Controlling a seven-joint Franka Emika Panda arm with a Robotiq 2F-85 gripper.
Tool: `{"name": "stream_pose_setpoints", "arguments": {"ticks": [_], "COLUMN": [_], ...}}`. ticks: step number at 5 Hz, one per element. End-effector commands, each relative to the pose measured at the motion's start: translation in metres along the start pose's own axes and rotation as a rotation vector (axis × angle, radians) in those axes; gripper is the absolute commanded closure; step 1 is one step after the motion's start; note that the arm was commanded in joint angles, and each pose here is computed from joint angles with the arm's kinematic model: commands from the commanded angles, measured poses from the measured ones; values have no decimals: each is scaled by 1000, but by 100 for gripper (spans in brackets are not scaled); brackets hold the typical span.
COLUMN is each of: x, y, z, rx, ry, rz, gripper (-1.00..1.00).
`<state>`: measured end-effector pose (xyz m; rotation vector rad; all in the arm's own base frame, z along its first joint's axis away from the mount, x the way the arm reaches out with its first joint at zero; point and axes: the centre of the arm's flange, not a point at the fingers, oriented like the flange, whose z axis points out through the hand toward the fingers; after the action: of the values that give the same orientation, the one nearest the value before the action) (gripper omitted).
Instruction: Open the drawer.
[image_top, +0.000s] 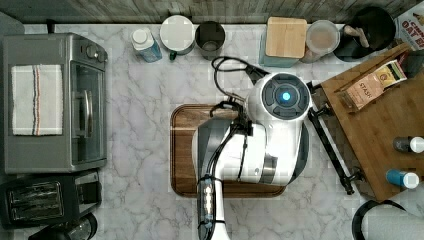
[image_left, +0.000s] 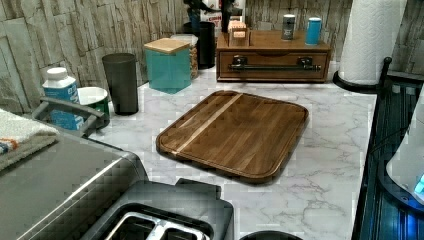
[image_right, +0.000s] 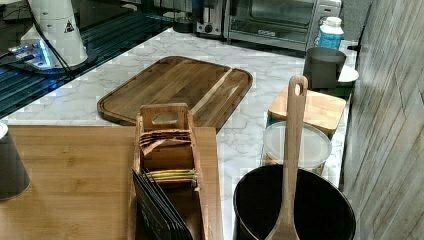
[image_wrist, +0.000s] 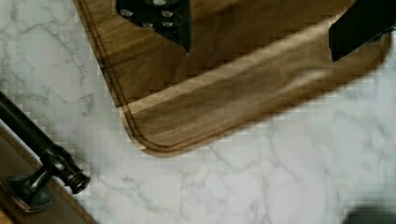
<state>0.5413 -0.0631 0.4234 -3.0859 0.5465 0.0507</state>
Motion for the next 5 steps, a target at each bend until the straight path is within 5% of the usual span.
{"name": "stream_pose_setpoints", "arguments": {"ticks": [1, 3, 5], "x": [-25, -27, -40], "y": [94, 163, 207], "z": [31, 54, 86], "rx": [-54, -108, -123], "ry": [45, 104, 139], "rz": [-320, -575, -617], "gripper": [-100, -100, -100]}}
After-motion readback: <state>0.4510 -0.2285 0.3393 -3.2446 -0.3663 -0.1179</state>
